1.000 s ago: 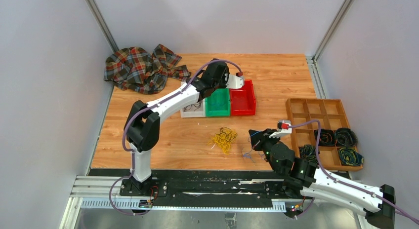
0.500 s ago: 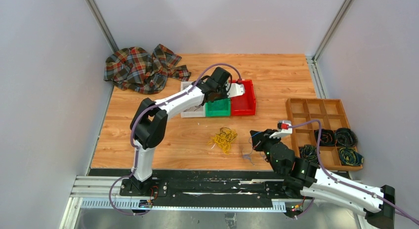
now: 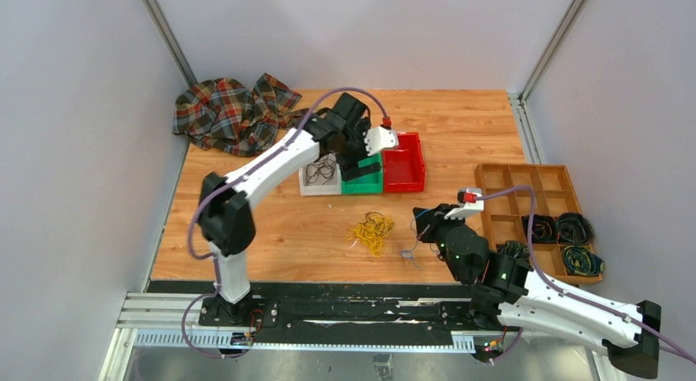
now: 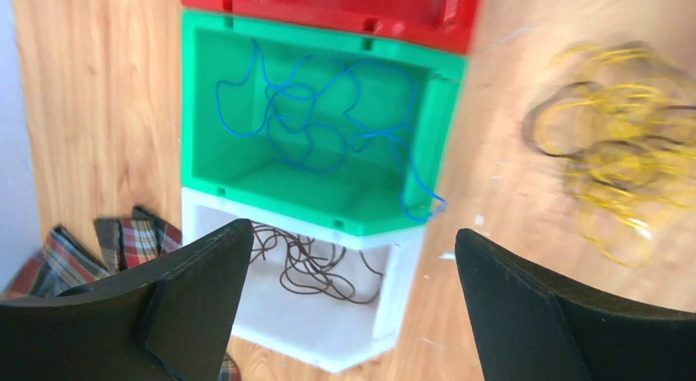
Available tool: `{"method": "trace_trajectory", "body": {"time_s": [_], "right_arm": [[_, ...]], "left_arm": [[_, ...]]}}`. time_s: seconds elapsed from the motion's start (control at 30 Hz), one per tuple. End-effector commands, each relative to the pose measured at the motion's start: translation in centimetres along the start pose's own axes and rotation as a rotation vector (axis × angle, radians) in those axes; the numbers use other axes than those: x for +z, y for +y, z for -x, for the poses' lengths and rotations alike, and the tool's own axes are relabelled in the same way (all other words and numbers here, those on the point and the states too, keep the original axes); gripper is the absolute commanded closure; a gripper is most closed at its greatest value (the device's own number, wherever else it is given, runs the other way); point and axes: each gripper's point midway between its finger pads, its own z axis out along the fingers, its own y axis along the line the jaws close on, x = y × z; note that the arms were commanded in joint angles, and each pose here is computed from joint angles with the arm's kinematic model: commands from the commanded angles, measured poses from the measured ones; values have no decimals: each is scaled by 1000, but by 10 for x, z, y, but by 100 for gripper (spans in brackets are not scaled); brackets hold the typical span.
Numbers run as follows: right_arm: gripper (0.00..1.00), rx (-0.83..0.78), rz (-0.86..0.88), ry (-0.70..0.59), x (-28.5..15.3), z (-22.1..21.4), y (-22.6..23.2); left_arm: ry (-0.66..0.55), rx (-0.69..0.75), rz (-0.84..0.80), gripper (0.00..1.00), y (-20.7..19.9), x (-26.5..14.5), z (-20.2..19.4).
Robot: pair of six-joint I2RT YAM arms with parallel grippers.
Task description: Untangle the cables
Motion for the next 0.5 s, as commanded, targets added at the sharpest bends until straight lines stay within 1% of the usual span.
{"method": "trace_trajectory", "body": {"time_s": [0.0, 0.1, 0.23, 0.27, 0.37, 0.47], "right_arm": [[99, -14, 2, -6, 4, 20, 17], [100, -20, 38, 31, 8, 22, 36], [99, -23, 89, 79, 15, 25, 63], [99, -25, 107, 93, 17, 25, 72], [99, -23, 153, 122, 22, 27, 94], [99, -21, 208, 146, 26, 28, 116]], "left_arm": [[-243, 15, -191, 2, -49, -97, 44], [-340, -10, -282, 2, -78, -137, 53], [-459, -64, -424, 2, -118, -176, 60], [-491, -72, -482, 2, -133, -184, 60], [-492, -98, -567, 2, -159, -189, 56], [-483, -108, -593, 2, -173, -186, 50]]}}
